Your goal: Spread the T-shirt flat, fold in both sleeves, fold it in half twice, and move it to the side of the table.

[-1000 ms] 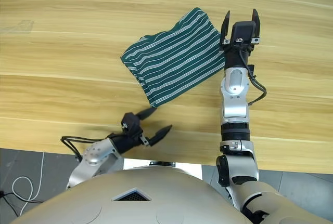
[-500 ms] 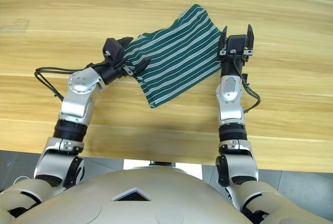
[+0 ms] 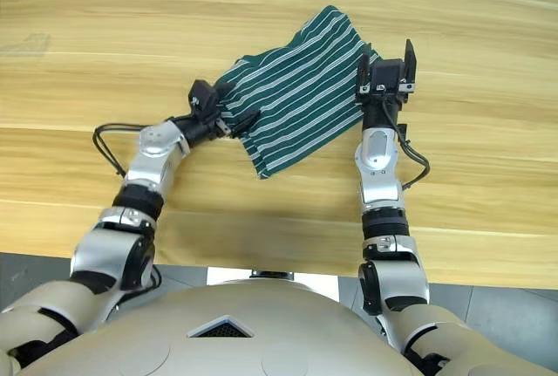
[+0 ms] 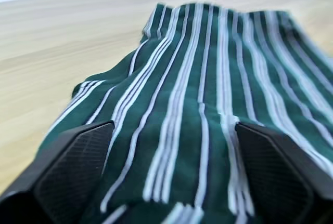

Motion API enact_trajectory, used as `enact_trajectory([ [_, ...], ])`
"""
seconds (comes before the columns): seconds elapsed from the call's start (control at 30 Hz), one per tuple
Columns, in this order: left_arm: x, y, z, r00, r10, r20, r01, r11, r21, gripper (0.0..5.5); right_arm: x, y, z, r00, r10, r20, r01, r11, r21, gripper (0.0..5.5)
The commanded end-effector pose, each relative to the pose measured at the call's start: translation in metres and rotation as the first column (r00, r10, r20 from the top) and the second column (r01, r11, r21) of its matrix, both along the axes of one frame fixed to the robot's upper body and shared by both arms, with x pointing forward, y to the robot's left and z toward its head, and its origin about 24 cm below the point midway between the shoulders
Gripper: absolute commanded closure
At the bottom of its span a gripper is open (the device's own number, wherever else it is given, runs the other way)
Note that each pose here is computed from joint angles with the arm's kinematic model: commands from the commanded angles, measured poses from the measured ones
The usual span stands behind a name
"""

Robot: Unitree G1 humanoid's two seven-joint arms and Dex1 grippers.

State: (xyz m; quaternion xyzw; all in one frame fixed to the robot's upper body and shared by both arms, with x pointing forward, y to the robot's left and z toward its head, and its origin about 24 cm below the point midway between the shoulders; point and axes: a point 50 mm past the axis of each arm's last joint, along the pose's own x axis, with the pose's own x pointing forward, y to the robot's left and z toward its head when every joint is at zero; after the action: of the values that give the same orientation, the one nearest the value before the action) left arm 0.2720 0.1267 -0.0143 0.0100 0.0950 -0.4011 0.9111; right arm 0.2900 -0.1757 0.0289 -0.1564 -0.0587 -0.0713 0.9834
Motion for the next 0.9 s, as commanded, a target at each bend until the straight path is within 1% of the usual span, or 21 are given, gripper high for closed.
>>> enact_trajectory([
  [0.03, -0.136, 0.007, -0.03, 0.932, 0.103, -0.347, -0.117, 0.993, -0.017, 1.19, -0.003, -0.006, -0.005, 1.0, -0.012, -0.027, 0.011, 1.0, -0.023, 2.31],
  [0.13, -0.163, 0.003, -0.008, 0.912, 0.159, -0.379, -0.2, 0.977, -0.071, 1.19, -0.002, -0.001, -0.002, 0.999, 0.024, -0.031, -0.026, 0.999, -0.041, 2.31],
  [0.27, -0.187, 0.009, 0.01, 0.894, 0.168, -0.415, -0.219, 0.973, -0.078, 1.19, 0.005, -0.004, 0.004, 1.0, 0.022, -0.022, -0.023, 0.998, -0.062, 2.31],
  [0.4, -0.19, 0.001, 0.013, 0.902, 0.116, -0.417, -0.171, 0.98, -0.099, 1.19, 0.012, -0.004, 0.003, 1.0, 0.003, -0.025, -0.004, 0.998, -0.062, 2.31],
  [0.5, -0.186, -0.007, 0.013, 0.917, 0.076, -0.392, -0.138, 0.981, -0.133, 1.19, 0.013, -0.005, -0.002, 0.999, 0.009, -0.038, -0.013, 0.992, -0.123, 2.31],
  [0.53, -0.181, -0.006, 0.018, 0.933, 0.062, -0.353, -0.128, 0.977, -0.168, 1.19, 0.012, -0.014, -0.002, 0.999, -0.017, -0.038, 0.012, 0.992, -0.126, 2.31],
  [0.57, -0.173, -0.004, 0.024, 0.95, 0.068, -0.303, -0.133, 0.971, -0.198, 1.19, 0.01, -0.03, -0.002, 0.997, -0.065, -0.043, 0.061, 0.994, -0.093, 2.31],
  [0.6, -0.158, 0.0, 0.029, 0.965, 0.099, -0.244, -0.154, 0.964, -0.217, 1.19, 0.003, -0.054, -0.002, 0.986, -0.153, -0.061, 0.149, 0.987, -0.058, 2.31],
  [0.67, -0.129, 0.003, 0.036, 0.977, 0.154, -0.149, -0.189, 0.949, -0.254, 1.19, -0.021, -0.098, -0.011, 0.949, -0.288, -0.128, 0.28, 0.957, -0.077, 2.31],
  [0.7, -0.115, 0.004, 0.039, 0.978, 0.183, -0.098, -0.203, 0.942, -0.266, 1.19, -0.034, -0.111, -0.016, 0.936, -0.309, -0.17, 0.292, 0.949, -0.118, 2.31],
  [0.73, -0.104, 0.002, 0.043, 0.977, 0.205, -0.063, -0.215, 0.935, -0.282, 1.19, -0.046, -0.119, -0.021, 0.927, -0.312, -0.209, 0.287, 0.948, -0.14, 2.31],
  [0.8, -0.083, 0.002, 0.052, 0.969, 0.245, 0.015, -0.228, 0.921, -0.317, 1.19, -0.068, -0.12, -0.034, 0.91, -0.267, -0.316, 0.248, 0.964, -0.1, 2.31],
  [0.87, -0.069, 0.003, 0.057, 0.959, 0.282, 0.026, -0.257, 0.905, -0.338, 1.19, -0.08, -0.117, -0.038, 0.893, -0.253, -0.373, 0.238, 0.967, -0.085, 2.31],
  [0.9, -0.06, 0.004, 0.056, 0.95, 0.311, 0.008, -0.293, 0.905, -0.309, 1.19, -0.08, -0.111, -0.038, 0.891, -0.242, -0.383, 0.227, 0.97, -0.084, 2.31],
])
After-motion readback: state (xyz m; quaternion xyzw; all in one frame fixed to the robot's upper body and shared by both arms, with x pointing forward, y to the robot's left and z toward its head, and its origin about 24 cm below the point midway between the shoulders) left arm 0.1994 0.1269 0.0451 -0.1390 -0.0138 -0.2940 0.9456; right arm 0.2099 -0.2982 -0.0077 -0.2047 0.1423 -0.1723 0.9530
